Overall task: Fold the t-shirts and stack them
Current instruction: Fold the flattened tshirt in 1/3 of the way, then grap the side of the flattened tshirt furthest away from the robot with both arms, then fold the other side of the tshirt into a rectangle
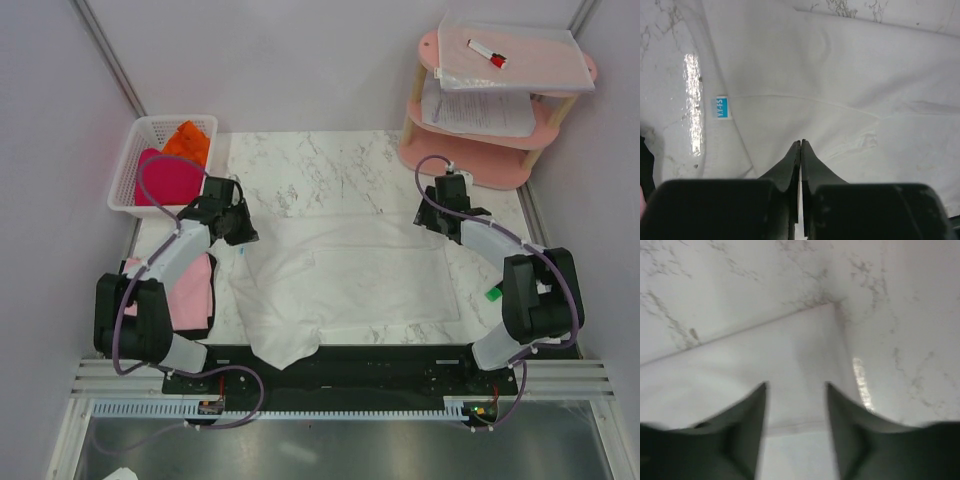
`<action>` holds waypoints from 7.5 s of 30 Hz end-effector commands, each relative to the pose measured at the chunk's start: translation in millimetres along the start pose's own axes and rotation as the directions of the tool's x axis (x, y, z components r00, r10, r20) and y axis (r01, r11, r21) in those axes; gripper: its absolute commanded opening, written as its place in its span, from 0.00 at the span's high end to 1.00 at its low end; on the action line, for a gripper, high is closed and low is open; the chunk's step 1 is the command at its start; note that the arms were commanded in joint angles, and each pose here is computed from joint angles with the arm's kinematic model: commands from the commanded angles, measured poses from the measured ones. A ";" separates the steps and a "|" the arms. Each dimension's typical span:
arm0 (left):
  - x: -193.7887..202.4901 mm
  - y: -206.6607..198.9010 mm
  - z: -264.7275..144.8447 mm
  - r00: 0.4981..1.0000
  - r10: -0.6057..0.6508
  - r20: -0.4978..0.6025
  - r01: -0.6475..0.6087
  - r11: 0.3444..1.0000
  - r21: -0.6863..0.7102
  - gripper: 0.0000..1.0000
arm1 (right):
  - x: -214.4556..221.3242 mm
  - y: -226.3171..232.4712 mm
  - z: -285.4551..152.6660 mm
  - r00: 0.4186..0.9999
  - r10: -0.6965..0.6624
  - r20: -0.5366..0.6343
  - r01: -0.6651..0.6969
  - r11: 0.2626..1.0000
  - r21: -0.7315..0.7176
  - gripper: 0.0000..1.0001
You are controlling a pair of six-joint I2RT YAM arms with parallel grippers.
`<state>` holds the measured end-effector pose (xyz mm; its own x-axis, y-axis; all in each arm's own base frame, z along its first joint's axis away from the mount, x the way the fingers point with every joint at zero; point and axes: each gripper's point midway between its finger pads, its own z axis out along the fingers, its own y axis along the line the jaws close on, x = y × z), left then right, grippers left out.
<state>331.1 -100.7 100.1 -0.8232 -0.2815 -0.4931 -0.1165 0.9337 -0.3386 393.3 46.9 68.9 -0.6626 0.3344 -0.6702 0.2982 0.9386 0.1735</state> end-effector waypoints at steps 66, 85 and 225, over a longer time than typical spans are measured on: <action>64.0 -8.9 -14.5 0.977 -0.086 0.193 0.068 0.993 0.099 0.00 | 47.9 -29.7 -74.9 0.981 0.150 -0.126 -0.159 0.985 -0.066 0.05; 148.1 36.1 -7.3 0.990 -0.136 0.025 0.137 0.990 -0.022 0.06 | 95.1 -58.4 -44.8 0.962 0.262 -0.082 -0.263 0.965 0.002 0.20; -37.7 -83.5 58.8 0.980 0.154 0.123 -0.164 0.984 0.073 0.69 | -103.7 89.5 32.2 0.938 -0.074 0.339 0.111 0.990 -0.091 0.97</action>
<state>399.8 -173.0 100.3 -0.7654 -0.1705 -0.6205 0.0330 0.9526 -0.3024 497.6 82.3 112.7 -0.4083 0.3738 -0.8328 0.1783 0.9274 0.3289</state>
